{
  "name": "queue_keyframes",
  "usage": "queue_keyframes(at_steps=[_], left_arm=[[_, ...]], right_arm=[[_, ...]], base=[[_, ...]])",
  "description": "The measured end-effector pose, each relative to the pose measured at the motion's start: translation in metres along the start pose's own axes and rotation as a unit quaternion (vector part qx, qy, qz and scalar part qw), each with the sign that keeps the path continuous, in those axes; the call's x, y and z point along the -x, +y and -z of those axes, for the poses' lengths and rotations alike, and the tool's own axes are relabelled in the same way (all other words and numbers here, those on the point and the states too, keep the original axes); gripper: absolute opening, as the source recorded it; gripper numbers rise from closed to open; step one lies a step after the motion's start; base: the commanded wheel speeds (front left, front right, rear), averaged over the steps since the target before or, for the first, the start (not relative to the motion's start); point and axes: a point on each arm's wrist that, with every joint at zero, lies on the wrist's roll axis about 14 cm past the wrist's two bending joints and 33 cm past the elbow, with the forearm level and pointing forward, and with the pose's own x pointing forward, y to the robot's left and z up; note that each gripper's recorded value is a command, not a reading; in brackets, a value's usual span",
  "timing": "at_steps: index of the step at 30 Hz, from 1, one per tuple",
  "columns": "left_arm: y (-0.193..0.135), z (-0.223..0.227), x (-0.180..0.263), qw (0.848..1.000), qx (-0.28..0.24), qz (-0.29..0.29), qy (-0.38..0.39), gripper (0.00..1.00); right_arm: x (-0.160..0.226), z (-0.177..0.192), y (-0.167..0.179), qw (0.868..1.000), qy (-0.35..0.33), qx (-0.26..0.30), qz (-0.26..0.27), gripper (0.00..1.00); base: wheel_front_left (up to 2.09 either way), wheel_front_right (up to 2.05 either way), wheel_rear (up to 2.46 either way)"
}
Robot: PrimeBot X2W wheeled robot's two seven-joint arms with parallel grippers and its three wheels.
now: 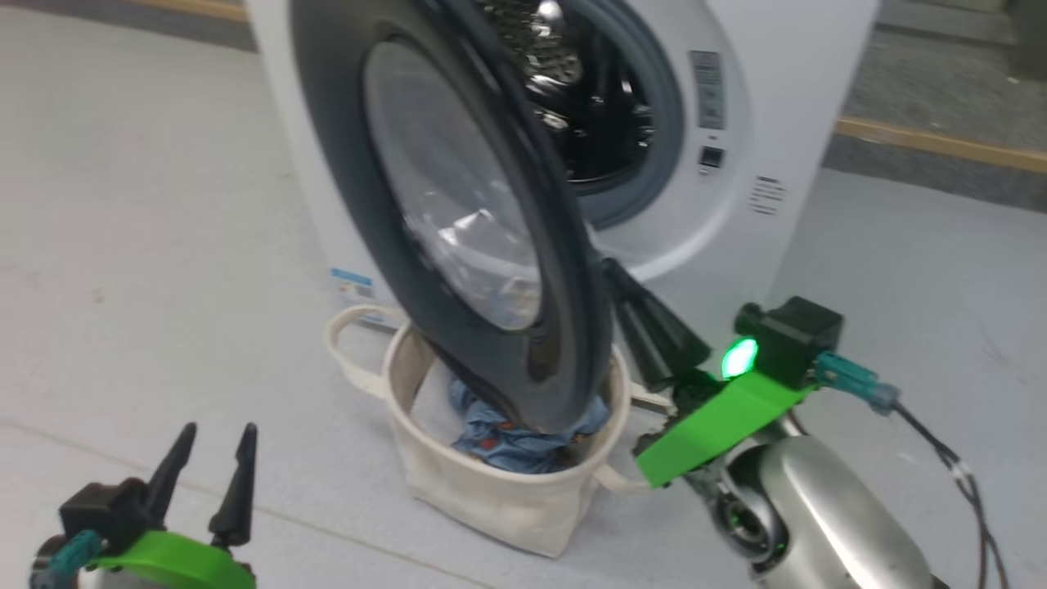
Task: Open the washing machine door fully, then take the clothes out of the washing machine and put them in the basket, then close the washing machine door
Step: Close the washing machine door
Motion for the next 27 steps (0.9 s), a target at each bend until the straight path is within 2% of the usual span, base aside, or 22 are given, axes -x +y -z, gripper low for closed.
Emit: queue_keyframes(at_steps=[4, 11, 17, 21, 27], left_arm=[[0.009, 0.003, 0.012, 1.0, 0.003, -0.019, 0.002, 1.0], [0.014, 0.002, 0.021, 0.999, 0.005, -0.034, -0.001, 1.0], [0.014, -0.002, 0.014, 0.999, 0.003, -0.038, -0.003, 1.0], [0.008, 0.007, 0.011, 0.999, 0.002, -0.032, 0.01, 1.0], [-0.005, 0.013, 0.003, 1.0, 0.008, -0.017, 0.019, 1.0]], right_arm=[[-0.016, 0.014, 0.035, 0.998, 0.018, -0.019, -0.055, 0.0], [-0.027, 0.051, 0.059, 0.992, 0.071, -0.044, -0.089, 0.0], [-0.027, 0.095, 0.046, 0.987, 0.121, -0.074, -0.069, 0.0], [-0.016, 0.123, 0.03, 0.985, 0.153, -0.071, -0.044, 0.0], [-0.014, 0.134, -0.011, 0.984, 0.157, -0.083, 0.018, 0.0]], base=[[0.0, 0.0, 0.0], [0.0, 0.0, 0.0], [0.0, 0.0, 0.0], [0.0, 0.0, 0.0], [0.0, 0.0, 0.0]])
